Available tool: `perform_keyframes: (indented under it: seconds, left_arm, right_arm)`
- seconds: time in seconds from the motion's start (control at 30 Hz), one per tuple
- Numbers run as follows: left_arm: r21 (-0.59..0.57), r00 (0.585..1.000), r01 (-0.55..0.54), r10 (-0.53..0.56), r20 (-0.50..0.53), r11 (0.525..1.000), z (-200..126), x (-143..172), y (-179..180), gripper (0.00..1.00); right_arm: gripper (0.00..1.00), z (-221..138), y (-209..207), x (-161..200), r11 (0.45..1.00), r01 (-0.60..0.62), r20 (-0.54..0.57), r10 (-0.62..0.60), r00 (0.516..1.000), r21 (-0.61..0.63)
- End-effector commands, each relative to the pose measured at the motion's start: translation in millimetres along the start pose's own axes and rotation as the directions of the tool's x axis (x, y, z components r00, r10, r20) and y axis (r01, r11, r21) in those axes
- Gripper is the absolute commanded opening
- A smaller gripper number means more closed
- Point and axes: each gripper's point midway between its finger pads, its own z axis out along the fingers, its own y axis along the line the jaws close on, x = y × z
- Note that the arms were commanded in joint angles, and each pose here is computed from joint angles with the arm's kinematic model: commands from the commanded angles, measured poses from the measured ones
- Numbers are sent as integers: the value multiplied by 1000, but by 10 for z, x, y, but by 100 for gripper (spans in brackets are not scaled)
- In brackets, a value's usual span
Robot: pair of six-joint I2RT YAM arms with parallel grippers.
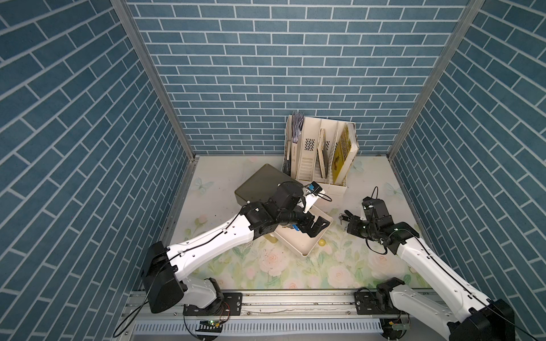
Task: Take the keys out of the drawer
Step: Place the key at the center of the board.
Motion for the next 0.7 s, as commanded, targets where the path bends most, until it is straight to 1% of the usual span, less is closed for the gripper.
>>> perform_keyframes:
  seconds: [0.0,0.13,0.33,0.67]
  left_arm:
    - [3,1000,-17,17,15,1000,-2,-72,-48,100]
    - [3,1000,-17,17,4,1000,22,-26,-44,100]
    - [0,1000,-16,16,-2,1000,21,14,-32,100]
    - [-13,999,-31,31,-9,999,2,32,-13,100]
  right_arm:
    - [0,80,105,-1,996,-37,5,37,999,-79]
    - [0,209,150,72,989,-71,-19,69,997,-129]
    - [0,363,176,140,981,-103,-47,96,994,-165]
    - [0,492,-2,137,973,-165,-64,157,986,-159]
